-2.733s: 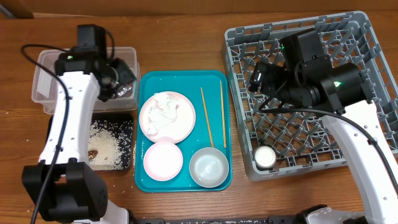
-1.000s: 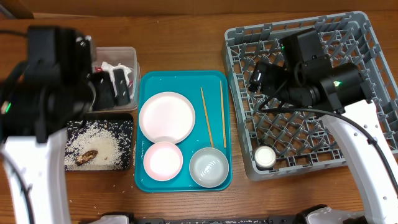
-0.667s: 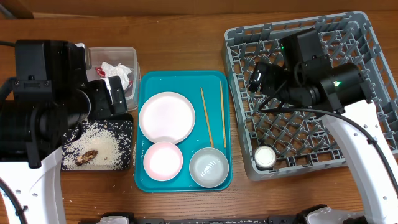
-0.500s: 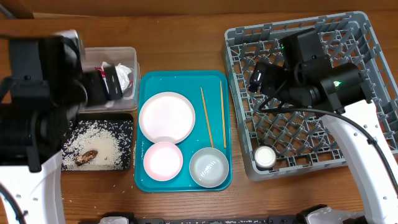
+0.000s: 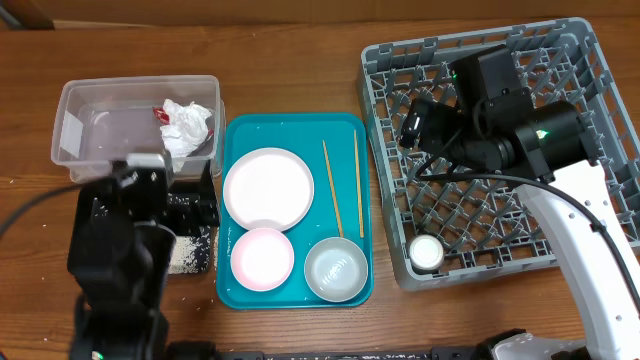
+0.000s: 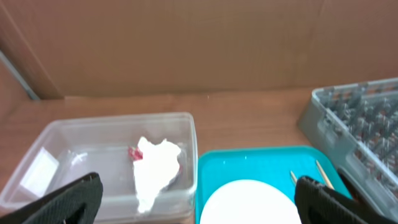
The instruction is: Sort waste into correct bins and load items into the dishwasher
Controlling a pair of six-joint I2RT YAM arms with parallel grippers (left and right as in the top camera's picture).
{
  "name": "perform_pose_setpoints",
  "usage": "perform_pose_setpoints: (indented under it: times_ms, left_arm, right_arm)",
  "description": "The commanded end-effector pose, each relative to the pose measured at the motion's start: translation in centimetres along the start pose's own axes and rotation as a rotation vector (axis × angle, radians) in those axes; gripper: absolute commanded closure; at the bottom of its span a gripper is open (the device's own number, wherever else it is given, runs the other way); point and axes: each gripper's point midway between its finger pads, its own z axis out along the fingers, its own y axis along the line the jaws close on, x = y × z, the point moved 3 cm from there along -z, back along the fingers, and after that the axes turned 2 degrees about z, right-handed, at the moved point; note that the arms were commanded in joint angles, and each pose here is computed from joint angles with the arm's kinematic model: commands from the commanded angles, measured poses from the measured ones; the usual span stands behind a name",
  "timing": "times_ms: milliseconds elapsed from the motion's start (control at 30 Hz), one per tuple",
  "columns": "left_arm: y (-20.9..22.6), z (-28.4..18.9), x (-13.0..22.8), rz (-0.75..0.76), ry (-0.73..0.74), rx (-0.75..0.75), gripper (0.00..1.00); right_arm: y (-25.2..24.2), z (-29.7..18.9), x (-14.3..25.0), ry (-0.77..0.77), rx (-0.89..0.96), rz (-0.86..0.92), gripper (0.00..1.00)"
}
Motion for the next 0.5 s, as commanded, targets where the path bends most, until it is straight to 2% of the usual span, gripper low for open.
perform_pose_setpoints:
  times_ms: [0,200,433,467]
  left_arm:
    - [-0.4,-1.0,4.5,-0.046,-0.097,0.013,0.00]
    - [-0.7,-1.1,11.5,-0.092,-0.194,0.016,0.00]
    - [-0.9,1.7,17.5,-0.137,-0.158,0.018,0.00]
    - [-0.8,1.8,17.3,-0.138,-0.181,0.013,0.00]
  right_arm:
    - [0.3,-0.4,-0.4,-0.022,-0.006,-0.005,0.00]
    - [0.3,-0.4,-0.4,-0.023,-0.007,-0.005,0.00]
    - [0.3,-0.4,-0.4,-0.022,-0.006,-0.005,0.00]
    - [0.3,-0.4,-0.4,-0.022,-0.006,-0.005,0.00]
